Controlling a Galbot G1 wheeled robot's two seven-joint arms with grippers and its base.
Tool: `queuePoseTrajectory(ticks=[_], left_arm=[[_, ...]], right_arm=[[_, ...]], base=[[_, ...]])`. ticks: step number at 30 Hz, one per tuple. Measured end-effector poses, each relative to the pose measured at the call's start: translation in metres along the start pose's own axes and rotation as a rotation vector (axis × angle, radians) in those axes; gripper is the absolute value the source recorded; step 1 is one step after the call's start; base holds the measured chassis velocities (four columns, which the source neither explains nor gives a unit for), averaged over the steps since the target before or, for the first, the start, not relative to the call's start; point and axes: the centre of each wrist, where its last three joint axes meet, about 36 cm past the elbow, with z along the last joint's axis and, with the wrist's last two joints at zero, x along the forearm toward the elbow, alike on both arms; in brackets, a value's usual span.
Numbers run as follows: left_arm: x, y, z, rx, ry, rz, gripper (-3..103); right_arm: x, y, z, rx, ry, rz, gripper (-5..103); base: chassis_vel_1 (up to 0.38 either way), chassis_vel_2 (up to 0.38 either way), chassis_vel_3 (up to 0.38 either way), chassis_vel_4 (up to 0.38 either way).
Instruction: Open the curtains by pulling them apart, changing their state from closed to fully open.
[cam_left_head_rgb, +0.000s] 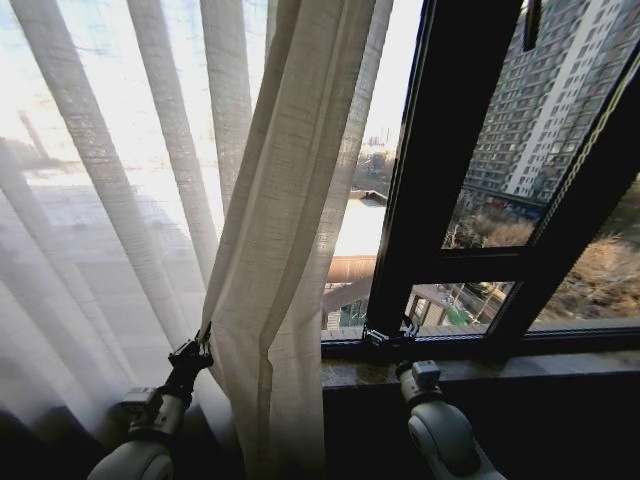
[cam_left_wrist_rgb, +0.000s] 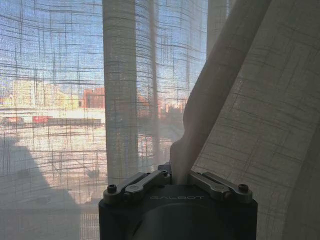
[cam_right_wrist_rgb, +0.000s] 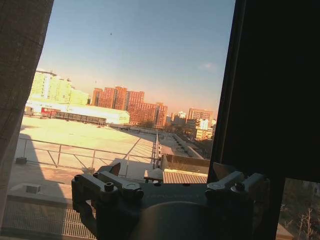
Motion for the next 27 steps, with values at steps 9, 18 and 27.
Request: queuePoseTrajectory(ticks=[9, 18, 27], left_arm=[[0.0, 0.0, 0.0, 0.0, -0.005, -0.002, 0], [0.001, 0.001, 0.001, 0.0, -0.004, -0.003, 0], [0.0, 0.001, 0.003, 0.003, 0.0, -0.006, 0]], right_arm=[[-0.001, 0.006, 0.001, -0.008, -0.001, -0.019, 100], [-0.001, 0.01, 0.006, 0.008, -0.003, -0.04, 100], [-0.002, 0.013, 0.008, 0.011, 0.006, -0.045, 100]], base=[[0.207, 0.166, -0.191, -0.204], [0.002, -0.006, 0.013, -0.005], [0.0, 0.0, 0.0, 0.0]])
